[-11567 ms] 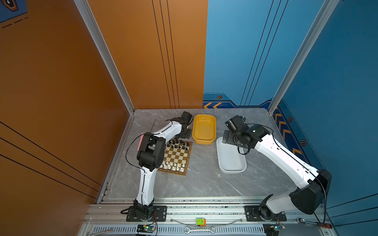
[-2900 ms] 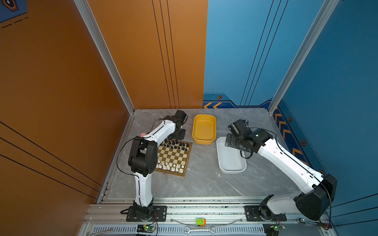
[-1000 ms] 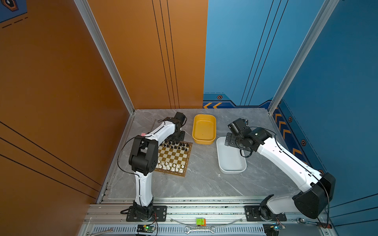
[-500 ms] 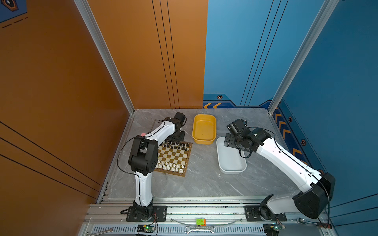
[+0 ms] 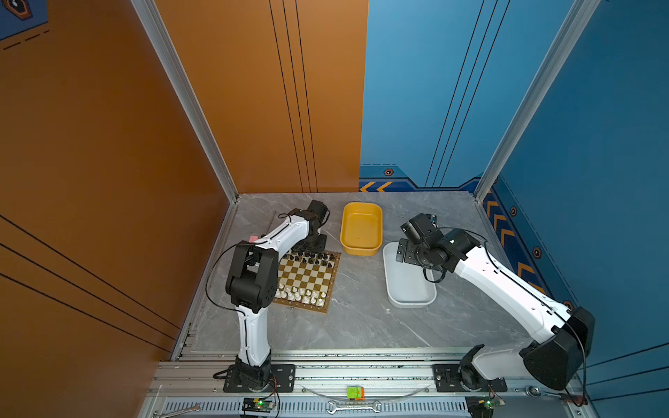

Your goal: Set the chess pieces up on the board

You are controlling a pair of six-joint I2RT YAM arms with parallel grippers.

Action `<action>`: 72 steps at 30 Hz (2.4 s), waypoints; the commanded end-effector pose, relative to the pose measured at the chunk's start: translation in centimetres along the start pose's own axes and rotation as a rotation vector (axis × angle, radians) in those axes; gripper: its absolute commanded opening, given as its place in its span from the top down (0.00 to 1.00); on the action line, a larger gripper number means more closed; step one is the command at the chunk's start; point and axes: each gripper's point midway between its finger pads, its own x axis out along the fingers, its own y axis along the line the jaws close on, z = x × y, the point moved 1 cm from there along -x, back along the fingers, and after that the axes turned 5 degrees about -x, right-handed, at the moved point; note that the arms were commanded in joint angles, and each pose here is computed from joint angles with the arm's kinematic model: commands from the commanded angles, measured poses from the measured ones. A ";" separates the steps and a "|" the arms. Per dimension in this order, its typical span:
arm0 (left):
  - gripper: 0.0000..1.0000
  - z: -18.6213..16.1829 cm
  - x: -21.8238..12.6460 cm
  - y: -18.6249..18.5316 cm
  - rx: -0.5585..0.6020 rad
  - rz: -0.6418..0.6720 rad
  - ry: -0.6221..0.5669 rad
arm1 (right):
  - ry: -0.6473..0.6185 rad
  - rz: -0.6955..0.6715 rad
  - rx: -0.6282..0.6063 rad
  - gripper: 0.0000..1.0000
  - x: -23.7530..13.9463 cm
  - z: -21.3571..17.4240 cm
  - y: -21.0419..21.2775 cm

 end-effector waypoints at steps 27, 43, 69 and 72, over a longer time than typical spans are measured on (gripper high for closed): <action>0.19 5.6 -11.4 2.0 -0.088 -0.037 -0.344 | -0.103 -0.032 -0.030 0.00 -1.5 2.8 -1.6; 0.02 -3.7 -10.2 21.8 -0.582 0.277 -0.758 | -0.427 -0.400 0.066 0.00 2.1 2.6 -18.0; 0.02 -4.5 -4.8 16.5 -0.308 0.025 -1.060 | -0.613 -0.154 -0.046 0.00 10.8 0.1 -16.2; 0.02 -4.3 -4.2 16.1 -0.285 0.007 -1.054 | -0.631 -0.147 -0.043 0.00 11.1 0.7 -16.3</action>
